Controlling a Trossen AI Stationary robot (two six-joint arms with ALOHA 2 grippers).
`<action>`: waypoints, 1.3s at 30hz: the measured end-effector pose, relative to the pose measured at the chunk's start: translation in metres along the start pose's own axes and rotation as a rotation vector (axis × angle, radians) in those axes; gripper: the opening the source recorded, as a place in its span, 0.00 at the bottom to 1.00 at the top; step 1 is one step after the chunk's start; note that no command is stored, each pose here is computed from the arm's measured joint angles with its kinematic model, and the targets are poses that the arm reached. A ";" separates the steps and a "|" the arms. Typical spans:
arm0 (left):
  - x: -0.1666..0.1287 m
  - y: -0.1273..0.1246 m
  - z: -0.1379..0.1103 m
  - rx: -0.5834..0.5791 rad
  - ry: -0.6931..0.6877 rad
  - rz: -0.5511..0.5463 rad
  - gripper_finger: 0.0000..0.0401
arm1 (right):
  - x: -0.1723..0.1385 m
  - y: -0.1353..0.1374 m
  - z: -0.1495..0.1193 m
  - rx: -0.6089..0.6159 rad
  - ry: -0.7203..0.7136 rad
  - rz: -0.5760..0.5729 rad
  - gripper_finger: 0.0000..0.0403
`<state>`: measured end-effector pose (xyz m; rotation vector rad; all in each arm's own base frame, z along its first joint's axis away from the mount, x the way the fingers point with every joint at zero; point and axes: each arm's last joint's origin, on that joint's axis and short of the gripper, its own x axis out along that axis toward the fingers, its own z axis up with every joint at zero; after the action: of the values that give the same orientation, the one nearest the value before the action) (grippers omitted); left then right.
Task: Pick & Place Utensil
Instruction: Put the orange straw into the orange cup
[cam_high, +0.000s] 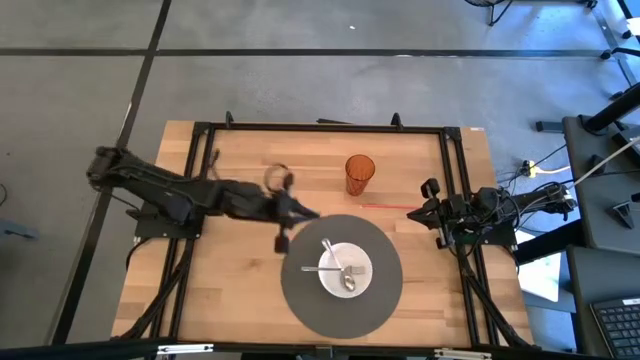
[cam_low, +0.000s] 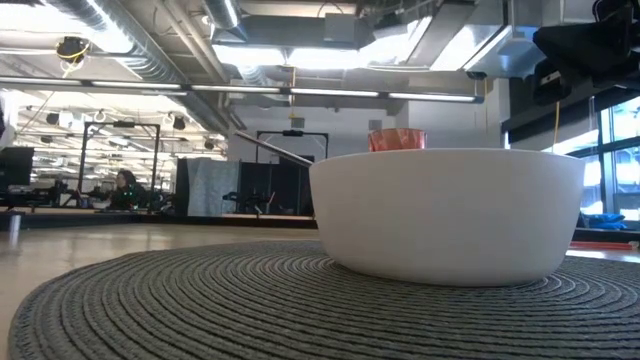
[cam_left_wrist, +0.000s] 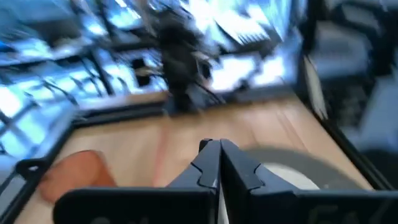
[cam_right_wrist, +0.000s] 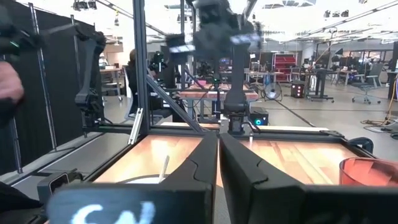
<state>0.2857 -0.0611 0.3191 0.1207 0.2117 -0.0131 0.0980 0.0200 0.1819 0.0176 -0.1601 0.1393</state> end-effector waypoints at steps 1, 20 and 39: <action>-0.006 0.007 -0.013 -0.037 -0.055 0.022 0.00 | 0.000 0.000 0.000 0.000 0.000 0.000 0.05; -0.074 0.037 -0.139 0.036 -0.276 0.328 0.01 | 0.000 0.000 -0.006 -0.013 0.057 0.006 0.05; -0.118 0.026 -0.132 0.138 -0.254 0.240 0.00 | -0.002 0.000 -0.017 0.011 0.180 0.006 0.05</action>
<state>0.1432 -0.0195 0.2194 0.2793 -0.0590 0.1954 0.0992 0.0204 0.1645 0.0152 0.0200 0.1471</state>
